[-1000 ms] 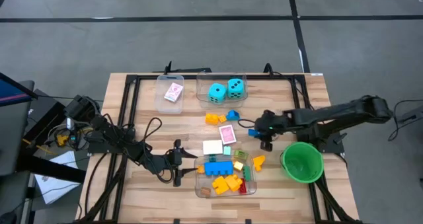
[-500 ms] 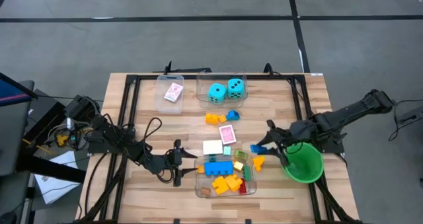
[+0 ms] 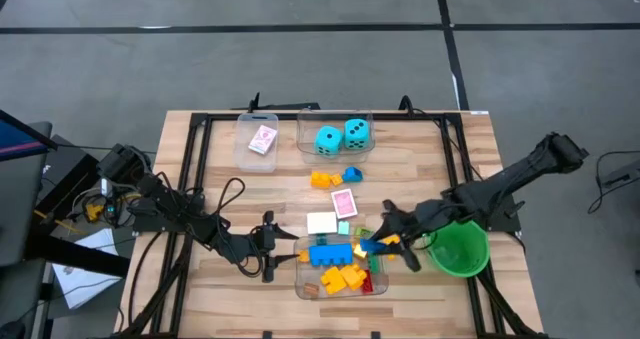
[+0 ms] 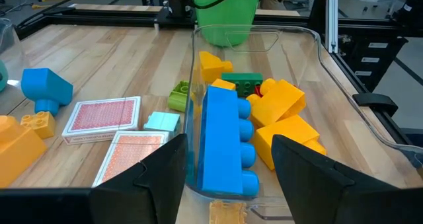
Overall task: Pick & Place Toys
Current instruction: Put the blue game piece into the bottom transparent bin
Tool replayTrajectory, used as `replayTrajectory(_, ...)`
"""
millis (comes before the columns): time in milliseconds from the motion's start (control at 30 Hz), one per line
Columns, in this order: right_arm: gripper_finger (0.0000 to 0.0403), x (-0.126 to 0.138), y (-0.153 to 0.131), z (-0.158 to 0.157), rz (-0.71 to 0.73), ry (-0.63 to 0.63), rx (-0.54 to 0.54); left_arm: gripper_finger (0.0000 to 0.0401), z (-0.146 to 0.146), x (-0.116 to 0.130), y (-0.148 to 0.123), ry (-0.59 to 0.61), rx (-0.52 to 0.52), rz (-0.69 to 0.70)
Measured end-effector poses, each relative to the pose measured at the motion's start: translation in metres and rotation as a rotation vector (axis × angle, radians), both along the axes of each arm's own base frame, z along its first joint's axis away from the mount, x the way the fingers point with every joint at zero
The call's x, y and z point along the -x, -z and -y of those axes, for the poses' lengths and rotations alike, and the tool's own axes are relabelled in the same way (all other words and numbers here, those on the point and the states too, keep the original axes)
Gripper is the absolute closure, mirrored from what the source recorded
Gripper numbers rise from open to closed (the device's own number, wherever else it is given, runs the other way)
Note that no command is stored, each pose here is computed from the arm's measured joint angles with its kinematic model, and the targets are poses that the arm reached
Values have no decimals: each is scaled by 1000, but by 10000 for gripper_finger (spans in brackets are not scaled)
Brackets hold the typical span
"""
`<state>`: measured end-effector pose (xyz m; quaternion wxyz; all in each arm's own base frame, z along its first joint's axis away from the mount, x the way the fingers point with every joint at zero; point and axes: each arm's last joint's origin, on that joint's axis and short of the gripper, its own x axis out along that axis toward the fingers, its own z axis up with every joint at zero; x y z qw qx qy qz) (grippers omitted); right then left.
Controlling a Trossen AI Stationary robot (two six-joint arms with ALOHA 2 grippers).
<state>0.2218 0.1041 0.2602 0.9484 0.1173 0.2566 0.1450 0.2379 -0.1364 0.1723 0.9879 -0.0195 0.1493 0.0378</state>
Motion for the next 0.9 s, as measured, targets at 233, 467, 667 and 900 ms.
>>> replayTrajectory(233,271,-37,14,-12,-186,36,34,188,0,0,0,1,0,0)
replayTrajectory(467,262,-60,30,-16,-336,45,82,188,0,0,0,1,0,0)
replayTrajectory(667,261,-61,41,-10,-444,66,126,188,0,0,0,2,-1,-1)
replayTrajectory(900,234,-57,41,-10,-468,65,142,188,0,0,0,2,-1,-1)
